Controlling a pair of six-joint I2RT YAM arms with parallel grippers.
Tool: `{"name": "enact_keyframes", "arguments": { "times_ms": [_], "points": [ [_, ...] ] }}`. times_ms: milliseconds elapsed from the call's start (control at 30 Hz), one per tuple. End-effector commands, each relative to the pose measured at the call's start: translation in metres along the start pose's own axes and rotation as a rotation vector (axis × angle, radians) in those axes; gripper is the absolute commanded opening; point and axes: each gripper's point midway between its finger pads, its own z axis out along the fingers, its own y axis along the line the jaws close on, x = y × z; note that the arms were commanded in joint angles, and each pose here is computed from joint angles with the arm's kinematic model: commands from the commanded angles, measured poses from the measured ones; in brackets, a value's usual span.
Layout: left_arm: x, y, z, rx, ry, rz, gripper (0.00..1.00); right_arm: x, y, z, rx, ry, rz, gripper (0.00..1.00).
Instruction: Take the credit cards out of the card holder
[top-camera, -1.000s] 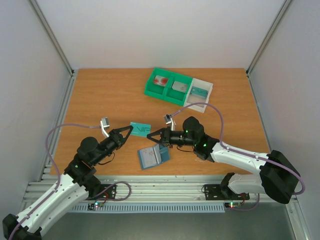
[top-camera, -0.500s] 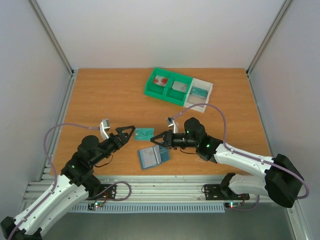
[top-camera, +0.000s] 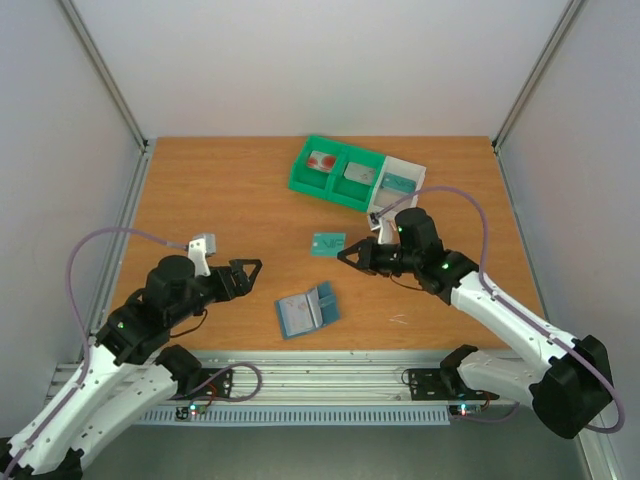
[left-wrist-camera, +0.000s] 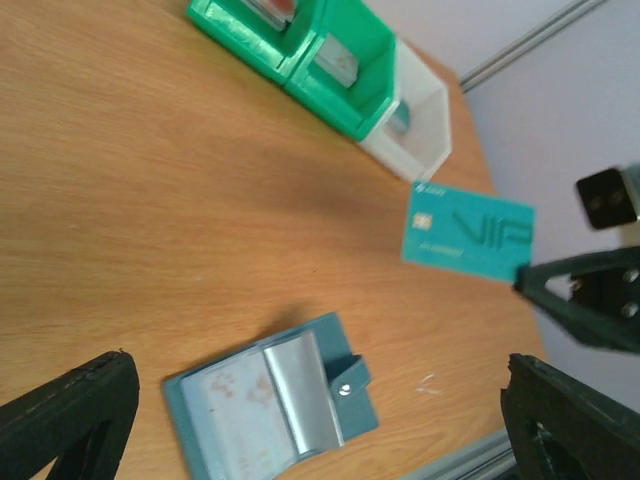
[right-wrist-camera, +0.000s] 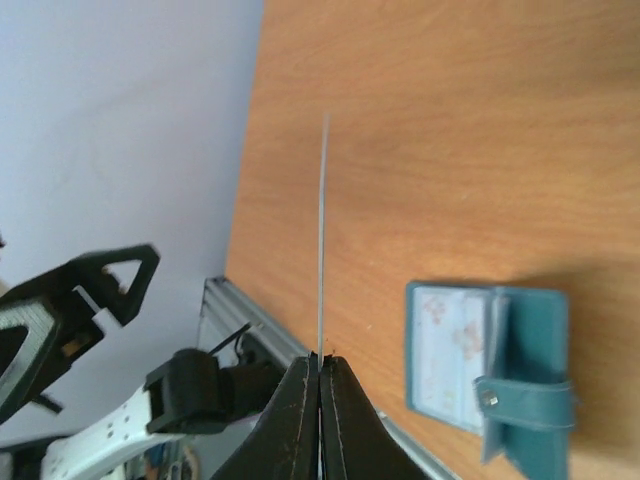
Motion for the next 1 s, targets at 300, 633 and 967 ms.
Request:
{"name": "enact_keyframes", "arguments": {
  "times_ms": [300, 633, 967],
  "points": [
    [0.011, 0.004, -0.005, -0.093, 0.152, 0.224, 0.99, -0.069, -0.060, -0.031, 0.315, -0.078, -0.047, 0.01],
    [-0.004, 0.002, -0.031, -0.110, 0.081, 0.305, 0.99, -0.131, -0.127, -0.063, 0.670, -0.173, -0.058, 0.01],
    [-0.001, 0.000, -0.034, -0.078, 0.072, 0.316, 0.99, -0.190, -0.180, -0.073, 0.704, -0.214, 0.045, 0.01]
  ]
}}
